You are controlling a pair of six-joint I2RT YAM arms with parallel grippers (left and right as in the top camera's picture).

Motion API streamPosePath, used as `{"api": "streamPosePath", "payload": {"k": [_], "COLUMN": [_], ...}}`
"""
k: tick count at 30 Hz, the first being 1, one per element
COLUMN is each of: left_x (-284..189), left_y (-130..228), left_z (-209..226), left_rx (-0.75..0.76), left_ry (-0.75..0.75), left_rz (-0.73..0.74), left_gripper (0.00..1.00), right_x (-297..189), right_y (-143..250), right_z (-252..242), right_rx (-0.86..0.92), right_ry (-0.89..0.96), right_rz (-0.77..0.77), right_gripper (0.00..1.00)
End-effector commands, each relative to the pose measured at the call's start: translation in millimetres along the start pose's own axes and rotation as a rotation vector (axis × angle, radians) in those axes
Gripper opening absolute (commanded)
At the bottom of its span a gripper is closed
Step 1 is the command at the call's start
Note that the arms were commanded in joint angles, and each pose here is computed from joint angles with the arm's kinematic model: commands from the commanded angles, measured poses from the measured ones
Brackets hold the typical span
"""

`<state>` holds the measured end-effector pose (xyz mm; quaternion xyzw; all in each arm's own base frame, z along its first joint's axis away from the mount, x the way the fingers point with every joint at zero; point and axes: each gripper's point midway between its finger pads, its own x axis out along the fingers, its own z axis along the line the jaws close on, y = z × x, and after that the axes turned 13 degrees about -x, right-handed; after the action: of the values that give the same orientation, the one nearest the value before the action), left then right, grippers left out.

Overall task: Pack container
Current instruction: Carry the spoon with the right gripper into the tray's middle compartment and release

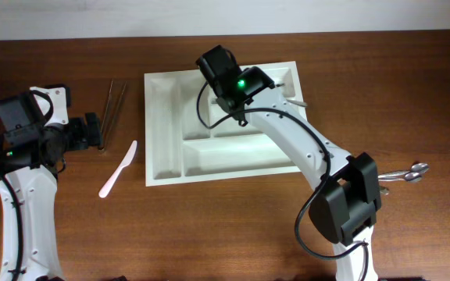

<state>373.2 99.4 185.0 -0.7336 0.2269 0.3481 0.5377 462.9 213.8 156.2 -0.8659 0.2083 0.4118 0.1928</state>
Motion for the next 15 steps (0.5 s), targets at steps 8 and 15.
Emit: {"api": "streamPosePath", "payload": {"k": [8, 15], "left_x": [-3, -3], "left_y": [-8, -8], "left_z": [-2, -2], "left_rx": [0.014, 0.014], "left_ry": [0.014, 0.014], "left_rz": [-0.019, -0.019], "left_gripper": [0.99, 0.99], "right_x": [23, 13], "right_y": [13, 8], "right_z": [49, 69], "right_rx": [-0.125, -0.196], "right_ry": [-0.164, -0.207], "right_rz": [0.08, 0.067], "right_gripper": [0.04, 0.04]}}
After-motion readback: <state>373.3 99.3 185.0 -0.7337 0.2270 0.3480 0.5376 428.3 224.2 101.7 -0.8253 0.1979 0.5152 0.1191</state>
